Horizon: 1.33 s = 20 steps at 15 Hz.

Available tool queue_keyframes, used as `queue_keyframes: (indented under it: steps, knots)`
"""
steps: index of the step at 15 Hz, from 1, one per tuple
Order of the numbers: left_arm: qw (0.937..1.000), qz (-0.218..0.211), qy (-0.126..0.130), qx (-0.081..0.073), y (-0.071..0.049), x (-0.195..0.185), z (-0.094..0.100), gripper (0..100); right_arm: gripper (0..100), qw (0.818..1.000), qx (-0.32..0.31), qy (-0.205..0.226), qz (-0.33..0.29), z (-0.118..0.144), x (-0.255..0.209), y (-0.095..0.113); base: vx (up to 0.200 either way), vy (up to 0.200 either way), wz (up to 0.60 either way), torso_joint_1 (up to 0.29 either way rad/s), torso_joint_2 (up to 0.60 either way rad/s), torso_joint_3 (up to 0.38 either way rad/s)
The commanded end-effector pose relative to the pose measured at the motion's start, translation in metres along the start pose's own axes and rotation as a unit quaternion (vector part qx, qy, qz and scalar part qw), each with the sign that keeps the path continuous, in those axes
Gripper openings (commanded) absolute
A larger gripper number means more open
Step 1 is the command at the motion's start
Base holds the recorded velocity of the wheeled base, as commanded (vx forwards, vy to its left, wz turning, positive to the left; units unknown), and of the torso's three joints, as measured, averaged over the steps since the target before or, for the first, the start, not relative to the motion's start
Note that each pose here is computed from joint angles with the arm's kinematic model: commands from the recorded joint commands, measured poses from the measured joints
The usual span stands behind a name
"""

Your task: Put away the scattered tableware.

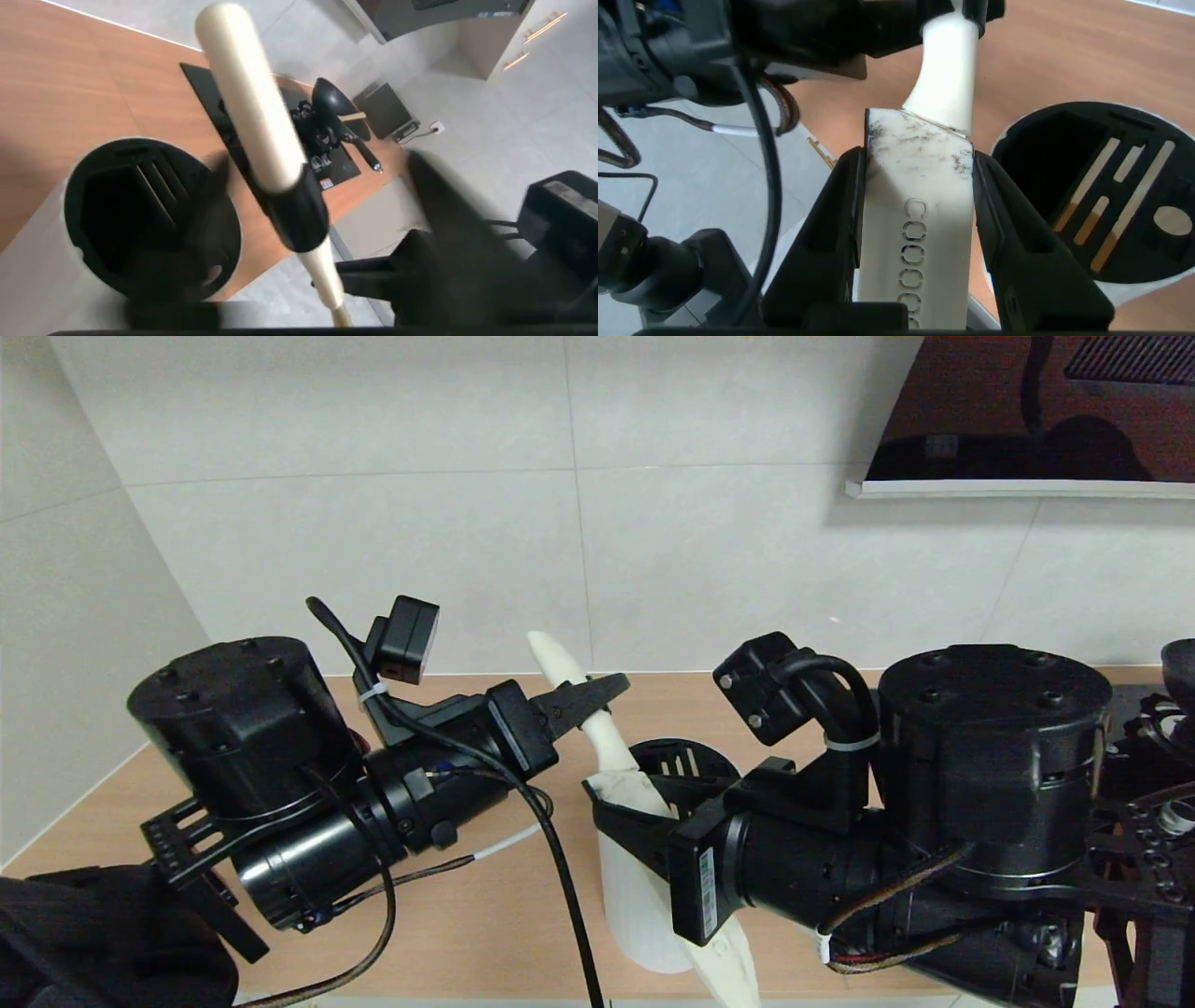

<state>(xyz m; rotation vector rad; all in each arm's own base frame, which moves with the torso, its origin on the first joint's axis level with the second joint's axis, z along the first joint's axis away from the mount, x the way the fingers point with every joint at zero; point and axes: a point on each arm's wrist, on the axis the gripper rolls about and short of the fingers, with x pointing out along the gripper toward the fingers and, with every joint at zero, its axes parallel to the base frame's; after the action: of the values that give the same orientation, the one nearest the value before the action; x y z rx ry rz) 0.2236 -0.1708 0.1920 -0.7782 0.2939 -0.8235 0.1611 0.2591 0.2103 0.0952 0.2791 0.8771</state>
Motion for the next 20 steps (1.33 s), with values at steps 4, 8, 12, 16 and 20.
queue_keyframes:
  steps: [4,8,12,16,20]
  knots:
    - [1.0,0.0,0.001,-0.001,0.0,0.0,0.0,0,0,1.0,-0.001,-0.002,-0.003,0.001,-0.002,0.0,0.0,0.0,0.0,0.0,0.0,0.0]
    - [1.0,-0.002,-0.001,-0.001,-0.001,-0.001,0.001,0,0,1.0,-0.001,-0.004,-0.004,0.002,-0.002,-0.001,0.0,0.0,0.0,0.0,0.0,0.0]
    - [1.0,-0.008,-0.003,-0.002,-0.004,-0.002,0.003,0,100,1.0,-0.001,-0.003,-0.005,0.002,-0.002,-0.001,0.0,0.0,0.0,0.0,0.0,0.0]
    - [0.9997,-0.012,-0.021,0.002,-0.014,-0.001,0.009,0,100,1.0,0.002,-0.02,-0.014,0.01,-0.008,-0.006,0.0,0.0,0.0,0.0,0.0,0.0]
    - [0.9967,0.039,-0.071,0.013,-0.036,-0.005,0.037,0,100,0.994,0.016,-0.083,-0.07,0.044,-0.031,-0.043,0.0,0.0,0.0,0.0,0.0,0.0]
